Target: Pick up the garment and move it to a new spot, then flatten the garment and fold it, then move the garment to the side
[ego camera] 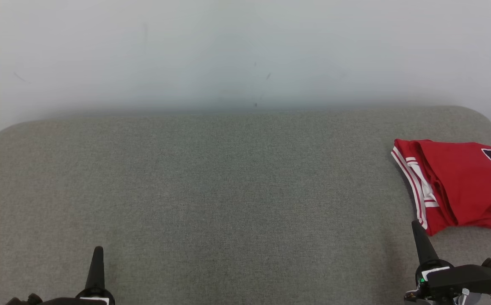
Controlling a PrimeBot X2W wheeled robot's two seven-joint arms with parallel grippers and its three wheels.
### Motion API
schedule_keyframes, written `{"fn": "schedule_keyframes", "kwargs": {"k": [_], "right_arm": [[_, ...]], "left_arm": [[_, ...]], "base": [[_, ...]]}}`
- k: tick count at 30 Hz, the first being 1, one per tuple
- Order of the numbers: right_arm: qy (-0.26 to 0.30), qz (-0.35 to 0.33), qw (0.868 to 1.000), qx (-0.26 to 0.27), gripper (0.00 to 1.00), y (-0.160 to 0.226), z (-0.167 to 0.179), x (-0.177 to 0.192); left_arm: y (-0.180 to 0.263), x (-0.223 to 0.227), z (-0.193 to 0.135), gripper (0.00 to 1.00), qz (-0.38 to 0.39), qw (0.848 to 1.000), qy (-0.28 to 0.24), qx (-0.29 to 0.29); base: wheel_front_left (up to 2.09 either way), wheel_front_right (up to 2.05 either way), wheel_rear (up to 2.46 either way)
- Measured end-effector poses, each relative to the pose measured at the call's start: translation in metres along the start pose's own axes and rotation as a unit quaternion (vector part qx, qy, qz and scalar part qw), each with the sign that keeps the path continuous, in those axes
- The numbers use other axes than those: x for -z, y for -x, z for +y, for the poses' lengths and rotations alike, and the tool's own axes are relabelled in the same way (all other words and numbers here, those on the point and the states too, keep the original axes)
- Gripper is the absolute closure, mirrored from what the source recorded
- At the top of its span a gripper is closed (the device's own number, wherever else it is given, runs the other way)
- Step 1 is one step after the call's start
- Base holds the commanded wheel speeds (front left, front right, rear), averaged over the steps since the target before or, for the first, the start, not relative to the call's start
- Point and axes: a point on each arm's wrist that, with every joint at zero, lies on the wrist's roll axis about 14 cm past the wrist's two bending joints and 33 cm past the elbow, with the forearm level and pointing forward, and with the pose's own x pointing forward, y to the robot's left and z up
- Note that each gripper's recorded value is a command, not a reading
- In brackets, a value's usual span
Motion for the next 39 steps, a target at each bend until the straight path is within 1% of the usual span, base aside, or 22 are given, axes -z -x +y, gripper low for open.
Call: {"fn": "schedule_keyframes", "kwargs": {"k": [18, 39], "right_arm": [[-0.086, -0.003, 0.996, -0.013, 1.0, -0.005, 0.006, -0.004], [-0.161, -0.003, 0.987, -0.025, 1.0, -0.008, 0.011, -0.008]], "left_arm": [[-0.006, 0.0, -0.01, 1.0, 0.007, 0.997, 0.078, 0.015], [-0.011, 0.0, -0.017, 1.0, 0.016, 0.989, 0.143, 0.026]], "base": [[0.0, 0.0, 0.0], [0.0, 0.0, 0.0]]}}
